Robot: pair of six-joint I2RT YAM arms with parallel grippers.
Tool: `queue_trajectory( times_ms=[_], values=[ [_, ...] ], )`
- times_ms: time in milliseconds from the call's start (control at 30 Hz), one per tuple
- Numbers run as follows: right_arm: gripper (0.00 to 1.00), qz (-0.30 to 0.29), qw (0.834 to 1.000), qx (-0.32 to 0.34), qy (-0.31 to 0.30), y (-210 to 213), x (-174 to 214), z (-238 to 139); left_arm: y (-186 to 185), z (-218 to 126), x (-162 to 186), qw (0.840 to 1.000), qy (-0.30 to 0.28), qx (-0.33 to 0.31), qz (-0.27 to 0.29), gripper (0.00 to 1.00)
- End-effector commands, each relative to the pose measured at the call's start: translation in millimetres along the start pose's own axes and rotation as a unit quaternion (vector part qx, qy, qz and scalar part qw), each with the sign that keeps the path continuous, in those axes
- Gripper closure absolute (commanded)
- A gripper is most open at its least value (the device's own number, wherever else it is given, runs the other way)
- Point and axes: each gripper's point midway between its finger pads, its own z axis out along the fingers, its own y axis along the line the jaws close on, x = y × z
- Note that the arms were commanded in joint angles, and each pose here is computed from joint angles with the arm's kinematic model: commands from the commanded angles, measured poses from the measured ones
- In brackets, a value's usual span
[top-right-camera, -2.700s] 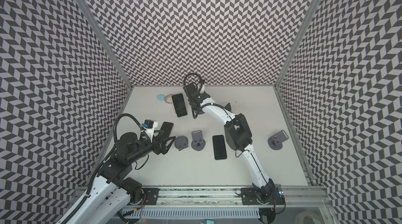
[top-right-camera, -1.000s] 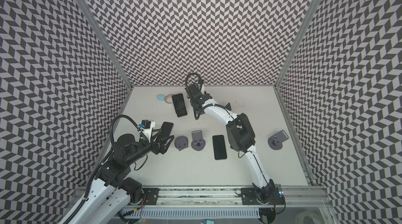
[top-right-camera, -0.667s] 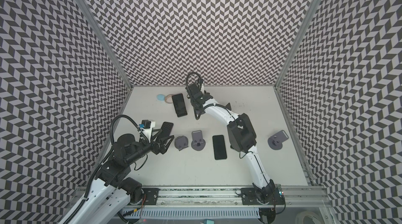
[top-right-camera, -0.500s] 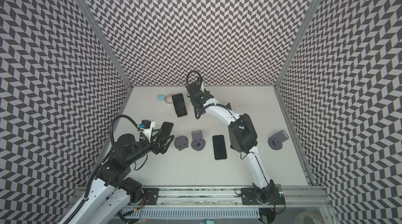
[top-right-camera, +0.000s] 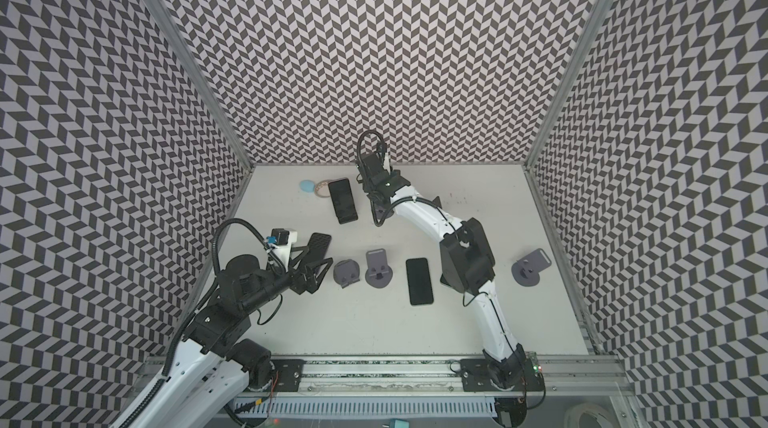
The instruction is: Remove the phone from the phone stand
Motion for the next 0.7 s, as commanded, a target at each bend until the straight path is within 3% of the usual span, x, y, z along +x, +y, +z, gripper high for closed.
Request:
queue_trajectory(
  times_ms=[0, 400, 667],
  values=[
    [0.48, 0.023, 0.998, -0.03, -0.057, 4.0, -51.9, -34.6, 1.8, 1.1, 0.6, 1.0, 0.0, -0.005, 0.002, 0.02],
    [0.5, -0.017, 0.995, -0.062, -0.082, 4.5, -75.7, -62.6, 9.3, 15.4, 7.7, 1.0, 0.023, -0.016, 0.003, 0.02],
    [0.5, -0.024, 0.99, -0.099, -0.101, 2.9, -93.4, -85.8, 15.2, 24.3, -6.7, 0.999, 0.019, -0.034, 0.034, 0.02]
  ],
)
